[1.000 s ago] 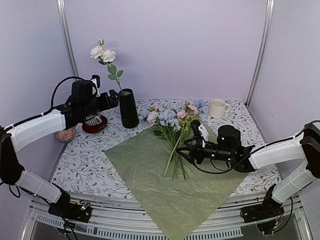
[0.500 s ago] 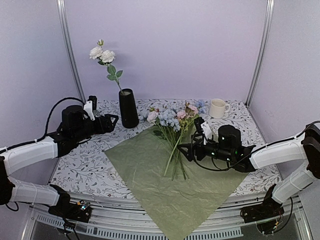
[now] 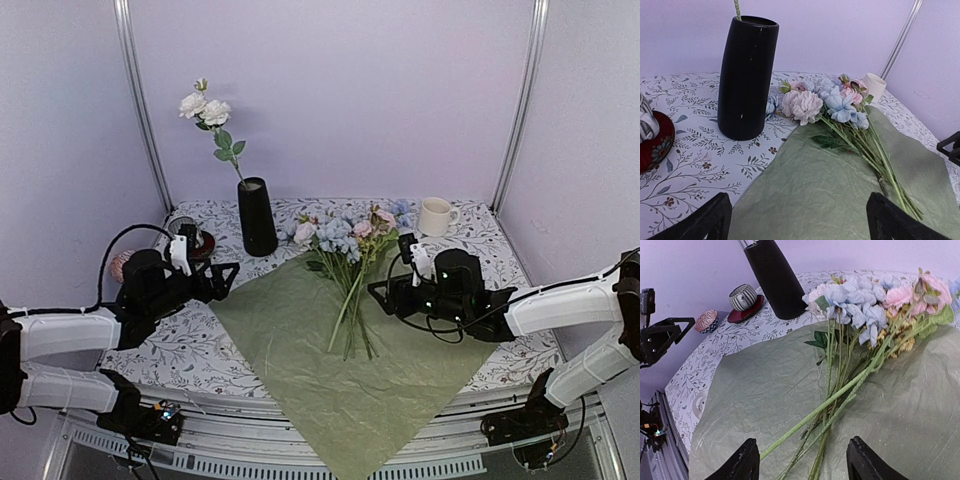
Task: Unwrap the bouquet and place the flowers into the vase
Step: Pick up the fake flower from the flattened wrapping paper.
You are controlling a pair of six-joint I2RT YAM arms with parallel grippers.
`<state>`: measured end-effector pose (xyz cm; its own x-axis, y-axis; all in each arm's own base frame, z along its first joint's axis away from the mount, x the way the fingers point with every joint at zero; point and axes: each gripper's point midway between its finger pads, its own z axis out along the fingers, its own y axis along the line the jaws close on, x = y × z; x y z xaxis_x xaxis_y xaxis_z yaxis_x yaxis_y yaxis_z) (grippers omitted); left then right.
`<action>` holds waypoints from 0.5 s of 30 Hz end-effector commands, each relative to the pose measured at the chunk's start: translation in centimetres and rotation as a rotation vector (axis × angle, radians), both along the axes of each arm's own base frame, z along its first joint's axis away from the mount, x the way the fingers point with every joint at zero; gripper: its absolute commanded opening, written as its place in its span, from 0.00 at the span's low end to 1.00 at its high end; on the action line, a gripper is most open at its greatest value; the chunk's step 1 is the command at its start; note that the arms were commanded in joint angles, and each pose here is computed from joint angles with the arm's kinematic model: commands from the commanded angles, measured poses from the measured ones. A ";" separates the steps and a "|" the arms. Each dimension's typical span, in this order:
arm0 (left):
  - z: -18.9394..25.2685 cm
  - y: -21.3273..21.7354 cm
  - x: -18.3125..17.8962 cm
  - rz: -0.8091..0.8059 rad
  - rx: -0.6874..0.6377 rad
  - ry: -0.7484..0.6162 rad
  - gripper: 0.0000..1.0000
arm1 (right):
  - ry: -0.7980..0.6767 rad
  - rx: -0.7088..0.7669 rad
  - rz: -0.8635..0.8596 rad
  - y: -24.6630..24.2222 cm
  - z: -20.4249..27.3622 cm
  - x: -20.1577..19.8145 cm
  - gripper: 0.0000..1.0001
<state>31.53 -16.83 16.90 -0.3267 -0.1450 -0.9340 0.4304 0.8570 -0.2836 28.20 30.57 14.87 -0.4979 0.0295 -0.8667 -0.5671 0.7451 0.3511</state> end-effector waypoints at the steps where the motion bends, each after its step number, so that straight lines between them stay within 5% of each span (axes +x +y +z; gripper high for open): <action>1: 3.3 -0.5 -0.6 -0.031 -0.068 -0.130 0.96 | 0.184 0.014 -0.093 -0.4 -1.7 0.0 0.51; 8: 3.7 -1.0 -1.2 -0.073 -0.072 -0.135 0.96 | 0.390 -0.109 -0.136 1.3 -5.1 1.1 0.46; 15: 4.4 -0.9 -1.9 -0.082 -0.076 -0.165 0.96 | 0.445 -0.165 -0.239 2.1 -6.5 3.5 0.46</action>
